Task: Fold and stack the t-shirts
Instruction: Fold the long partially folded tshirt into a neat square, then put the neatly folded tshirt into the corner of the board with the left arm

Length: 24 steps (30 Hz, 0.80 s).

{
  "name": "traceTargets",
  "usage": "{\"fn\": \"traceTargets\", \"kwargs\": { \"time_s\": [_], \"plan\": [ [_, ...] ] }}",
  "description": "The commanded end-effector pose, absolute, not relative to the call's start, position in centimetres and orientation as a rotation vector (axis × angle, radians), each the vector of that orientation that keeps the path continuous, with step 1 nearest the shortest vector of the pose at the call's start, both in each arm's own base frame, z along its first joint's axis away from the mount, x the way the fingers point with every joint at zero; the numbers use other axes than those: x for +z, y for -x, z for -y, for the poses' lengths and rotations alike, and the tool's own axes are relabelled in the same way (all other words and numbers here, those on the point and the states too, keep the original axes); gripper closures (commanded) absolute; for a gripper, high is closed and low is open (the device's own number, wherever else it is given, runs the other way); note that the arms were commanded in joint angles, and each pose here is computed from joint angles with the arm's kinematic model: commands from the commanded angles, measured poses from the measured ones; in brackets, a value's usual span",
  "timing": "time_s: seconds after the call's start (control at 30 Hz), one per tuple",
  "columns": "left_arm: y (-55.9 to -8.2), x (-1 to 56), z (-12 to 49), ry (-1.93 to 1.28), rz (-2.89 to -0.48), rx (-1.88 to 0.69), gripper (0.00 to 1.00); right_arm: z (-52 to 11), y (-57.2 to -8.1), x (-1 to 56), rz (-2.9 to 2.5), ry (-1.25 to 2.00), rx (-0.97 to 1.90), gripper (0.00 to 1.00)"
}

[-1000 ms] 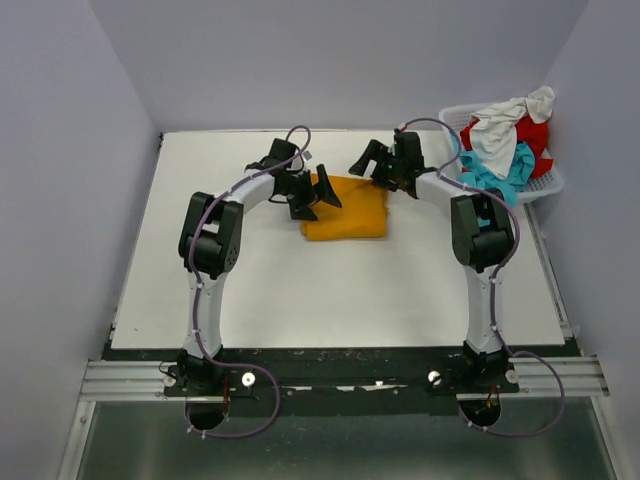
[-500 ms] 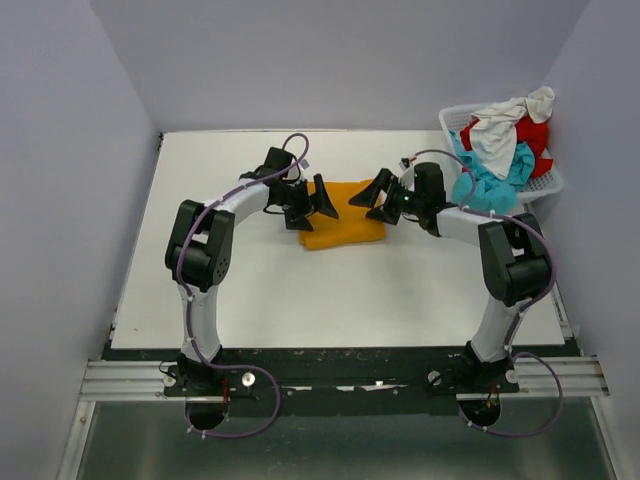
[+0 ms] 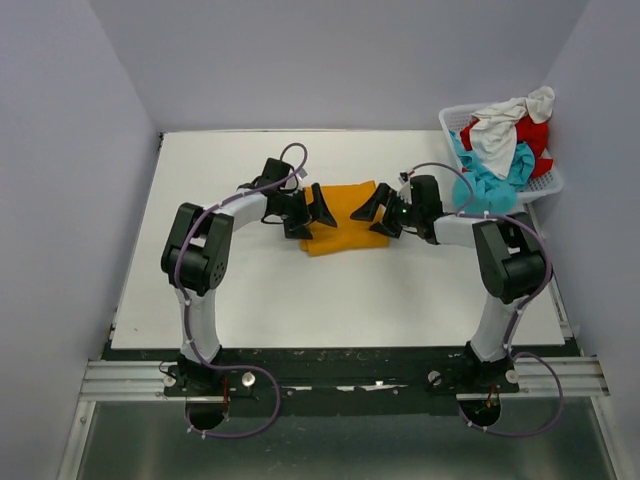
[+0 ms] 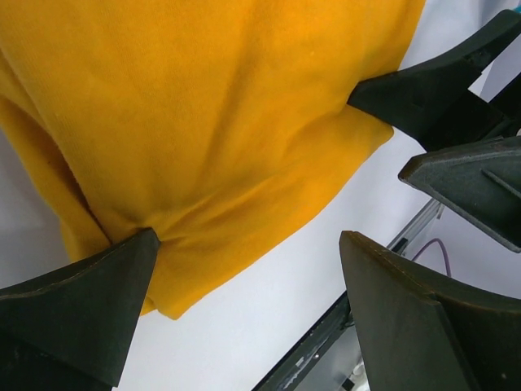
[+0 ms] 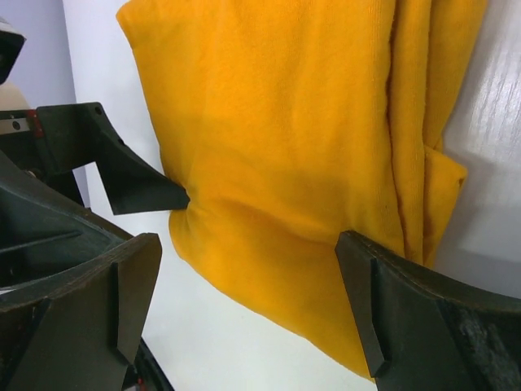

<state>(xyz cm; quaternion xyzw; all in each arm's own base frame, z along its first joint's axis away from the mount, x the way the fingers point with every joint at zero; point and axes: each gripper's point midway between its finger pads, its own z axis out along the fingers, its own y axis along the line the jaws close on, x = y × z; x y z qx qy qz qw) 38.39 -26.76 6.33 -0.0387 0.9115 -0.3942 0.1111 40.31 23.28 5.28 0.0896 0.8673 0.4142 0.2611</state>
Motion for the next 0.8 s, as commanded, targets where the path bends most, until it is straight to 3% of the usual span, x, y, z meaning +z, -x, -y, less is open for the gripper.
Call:
{"fn": "traceTargets", "kwargs": {
  "time_s": [0.0,0.3,0.47,0.6,0.77],
  "plan": [
    [-35.0,5.1,24.4,0.166,-2.758,-1.021,0.01,-20.4,-33.2,-2.4,-2.651,-0.274,0.87,0.0],
    [-27.4,8.8,24.3,0.06,-2.656,-1.051,0.01,-21.0,-28.7,5.7,-2.545,-0.065,0.909,0.0],
    [-29.8,9.7,23.2,0.119,-2.601,-0.905,0.01,-17.7,-29.8,10.7,-2.364,-0.222,0.721,0.0],
    [-32.5,7.3,23.6,0.177,-2.72,-0.803,0.02,-15.7,-29.3,12.5,-2.255,-0.296,0.664,0.0],
    [-33.4,4.0,24.7,0.221,-2.786,-0.819,0.14,-14.8,-28.1,13.3,-2.235,-0.3,0.641,0.0]
  ]
}}
